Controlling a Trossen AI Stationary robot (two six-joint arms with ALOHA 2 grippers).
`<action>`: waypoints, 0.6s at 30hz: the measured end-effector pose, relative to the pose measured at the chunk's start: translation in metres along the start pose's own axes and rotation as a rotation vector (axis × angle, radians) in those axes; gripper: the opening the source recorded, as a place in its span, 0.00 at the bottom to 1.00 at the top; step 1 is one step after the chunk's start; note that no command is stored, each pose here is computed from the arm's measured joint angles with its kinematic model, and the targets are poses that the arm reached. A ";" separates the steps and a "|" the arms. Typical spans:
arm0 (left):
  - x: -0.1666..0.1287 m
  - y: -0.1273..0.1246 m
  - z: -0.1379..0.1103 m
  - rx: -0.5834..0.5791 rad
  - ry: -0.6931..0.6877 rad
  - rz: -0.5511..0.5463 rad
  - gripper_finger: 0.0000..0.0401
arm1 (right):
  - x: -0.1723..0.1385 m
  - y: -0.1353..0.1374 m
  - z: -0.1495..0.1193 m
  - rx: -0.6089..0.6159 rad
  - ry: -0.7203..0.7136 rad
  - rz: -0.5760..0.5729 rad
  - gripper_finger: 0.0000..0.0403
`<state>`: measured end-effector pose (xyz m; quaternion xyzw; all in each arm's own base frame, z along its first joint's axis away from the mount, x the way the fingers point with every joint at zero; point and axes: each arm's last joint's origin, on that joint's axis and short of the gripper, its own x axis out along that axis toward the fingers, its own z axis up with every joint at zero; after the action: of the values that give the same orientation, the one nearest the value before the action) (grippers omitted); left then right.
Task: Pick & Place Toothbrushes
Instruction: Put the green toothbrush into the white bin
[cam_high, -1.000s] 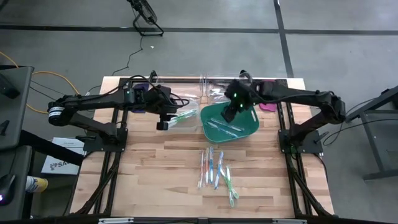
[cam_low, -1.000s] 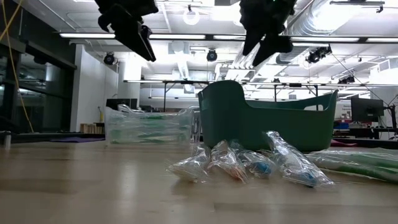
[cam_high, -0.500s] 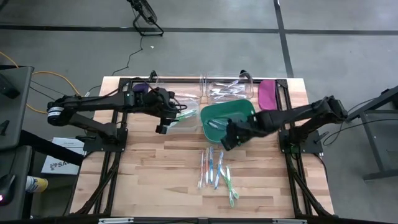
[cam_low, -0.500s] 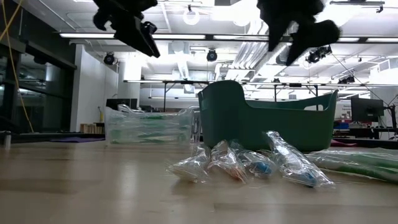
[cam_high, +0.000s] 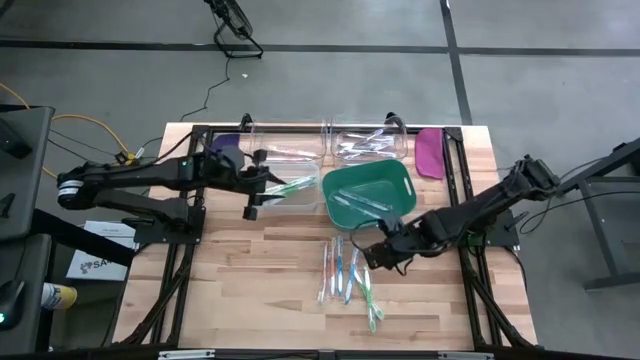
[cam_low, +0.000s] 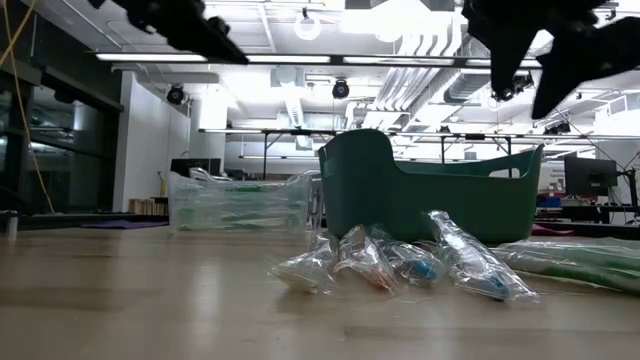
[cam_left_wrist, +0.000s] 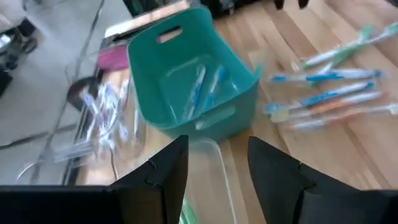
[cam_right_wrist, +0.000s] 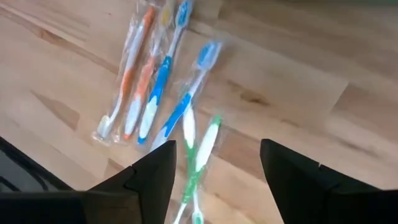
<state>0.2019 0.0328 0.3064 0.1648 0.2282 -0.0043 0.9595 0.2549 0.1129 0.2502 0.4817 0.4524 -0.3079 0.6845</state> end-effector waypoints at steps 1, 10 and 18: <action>-0.002 -0.002 -0.004 -0.010 0.013 -0.003 0.39 | 0.003 -0.001 -0.003 0.009 0.005 0.010 0.56; -0.007 -0.006 -0.013 -0.063 0.021 -0.005 0.39 | 0.044 0.012 -0.025 -0.009 0.047 0.073 0.56; -0.007 -0.006 -0.014 -0.072 0.029 -0.007 0.39 | 0.085 0.010 -0.037 0.033 0.123 -0.039 0.56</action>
<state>0.1889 0.0310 0.2955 0.1293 0.2427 0.0030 0.9614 0.2859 0.1520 0.1715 0.5022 0.4975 -0.2985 0.6412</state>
